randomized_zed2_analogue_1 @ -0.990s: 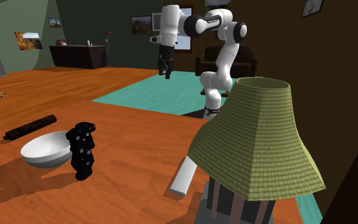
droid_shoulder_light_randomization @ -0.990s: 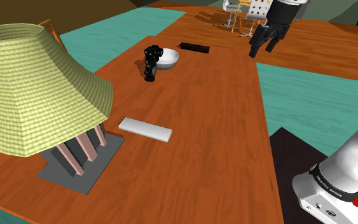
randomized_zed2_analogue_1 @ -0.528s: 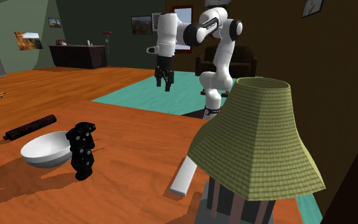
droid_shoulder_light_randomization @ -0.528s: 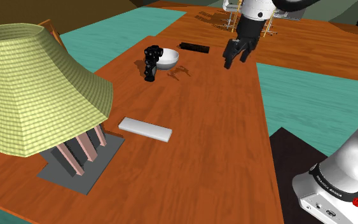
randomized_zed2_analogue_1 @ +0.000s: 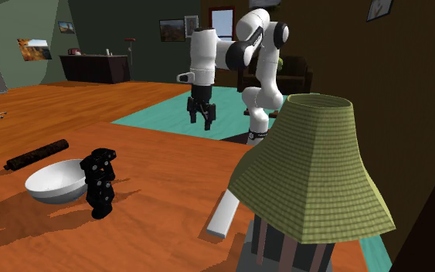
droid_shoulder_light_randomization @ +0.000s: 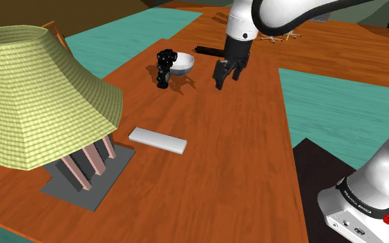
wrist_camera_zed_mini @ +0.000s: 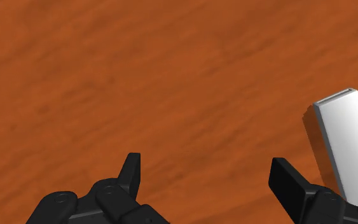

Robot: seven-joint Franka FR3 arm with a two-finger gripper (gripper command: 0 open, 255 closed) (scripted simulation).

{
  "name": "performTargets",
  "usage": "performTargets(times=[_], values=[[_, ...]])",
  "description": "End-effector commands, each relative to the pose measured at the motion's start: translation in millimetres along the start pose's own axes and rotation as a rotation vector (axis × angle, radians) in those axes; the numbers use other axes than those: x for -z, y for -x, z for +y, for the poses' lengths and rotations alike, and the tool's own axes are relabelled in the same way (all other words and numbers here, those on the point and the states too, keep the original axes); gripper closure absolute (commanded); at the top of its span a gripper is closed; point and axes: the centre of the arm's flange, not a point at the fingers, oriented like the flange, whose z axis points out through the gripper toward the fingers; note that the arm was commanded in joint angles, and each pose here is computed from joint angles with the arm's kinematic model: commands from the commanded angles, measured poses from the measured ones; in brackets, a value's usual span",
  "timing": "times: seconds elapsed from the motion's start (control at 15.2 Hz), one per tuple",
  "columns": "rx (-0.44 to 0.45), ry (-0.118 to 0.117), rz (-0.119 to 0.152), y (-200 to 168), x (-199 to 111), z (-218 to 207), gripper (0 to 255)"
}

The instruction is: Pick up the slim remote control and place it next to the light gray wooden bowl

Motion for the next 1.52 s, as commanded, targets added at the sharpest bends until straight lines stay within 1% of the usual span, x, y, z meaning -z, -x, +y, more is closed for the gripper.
performTargets(times=[0.0, 0.73, 1.39, 1.45], values=[[0.028, -0.006, -0.006, -12.7, -12.9, -19.2, 0], [0.184, -0.035, -0.041, -62.5, -81.2, -135.6, 0], [0.325, -0.061, -0.072, -89.6, -141.5, -248.5, 0], [0.327, -0.061, -0.073, -89.9, -142.5, -250.4, 0]])
